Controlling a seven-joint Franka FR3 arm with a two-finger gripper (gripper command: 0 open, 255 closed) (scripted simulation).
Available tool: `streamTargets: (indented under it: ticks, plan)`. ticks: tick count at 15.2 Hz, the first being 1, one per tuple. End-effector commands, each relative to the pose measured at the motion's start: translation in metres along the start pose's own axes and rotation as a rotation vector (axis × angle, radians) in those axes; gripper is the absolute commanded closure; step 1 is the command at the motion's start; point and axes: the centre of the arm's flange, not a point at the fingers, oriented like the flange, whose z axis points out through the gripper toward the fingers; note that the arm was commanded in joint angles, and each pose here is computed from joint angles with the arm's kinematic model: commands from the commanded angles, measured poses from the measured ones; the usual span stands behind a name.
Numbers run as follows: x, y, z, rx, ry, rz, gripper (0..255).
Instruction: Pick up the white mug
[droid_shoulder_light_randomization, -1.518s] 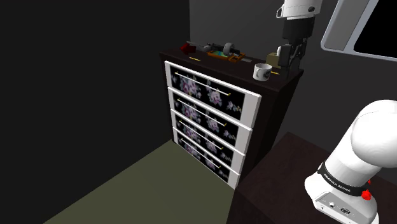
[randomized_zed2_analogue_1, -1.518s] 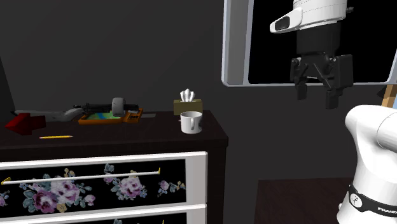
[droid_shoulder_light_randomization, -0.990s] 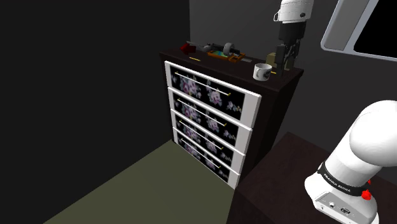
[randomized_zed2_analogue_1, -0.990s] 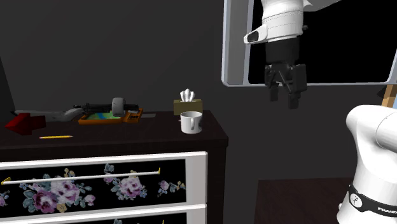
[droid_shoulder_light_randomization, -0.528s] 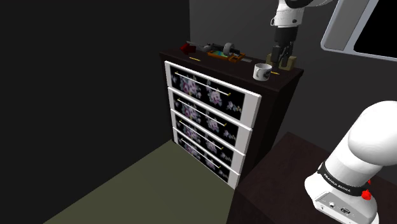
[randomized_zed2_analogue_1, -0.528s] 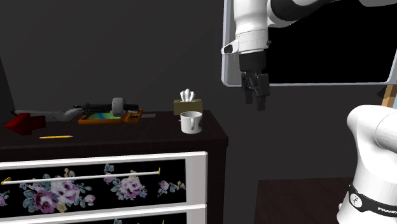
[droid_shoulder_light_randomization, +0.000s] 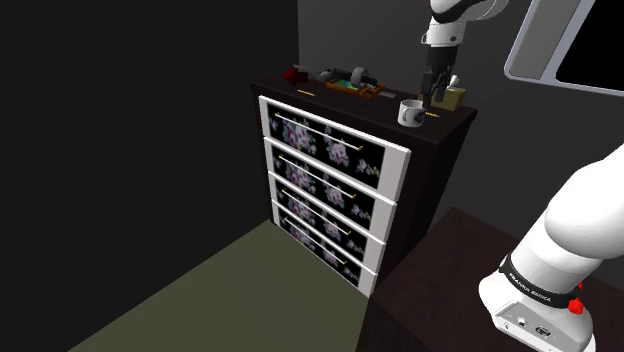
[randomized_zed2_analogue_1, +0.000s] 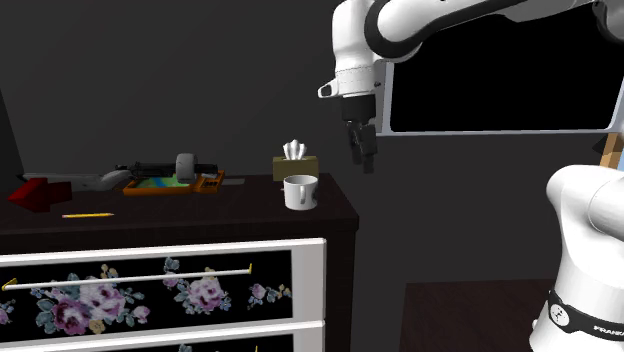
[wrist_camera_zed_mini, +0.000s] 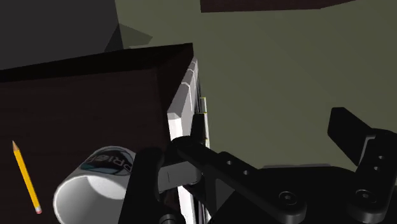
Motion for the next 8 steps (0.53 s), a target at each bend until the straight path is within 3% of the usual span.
streamTargets:
  ticks: [1,8]
  plan:
    - [0.012,0.023,0.005,0.002,0.005,-0.001,0]
    - [0.056,0.103,0.02,0.01,0.018,-0.002,0]
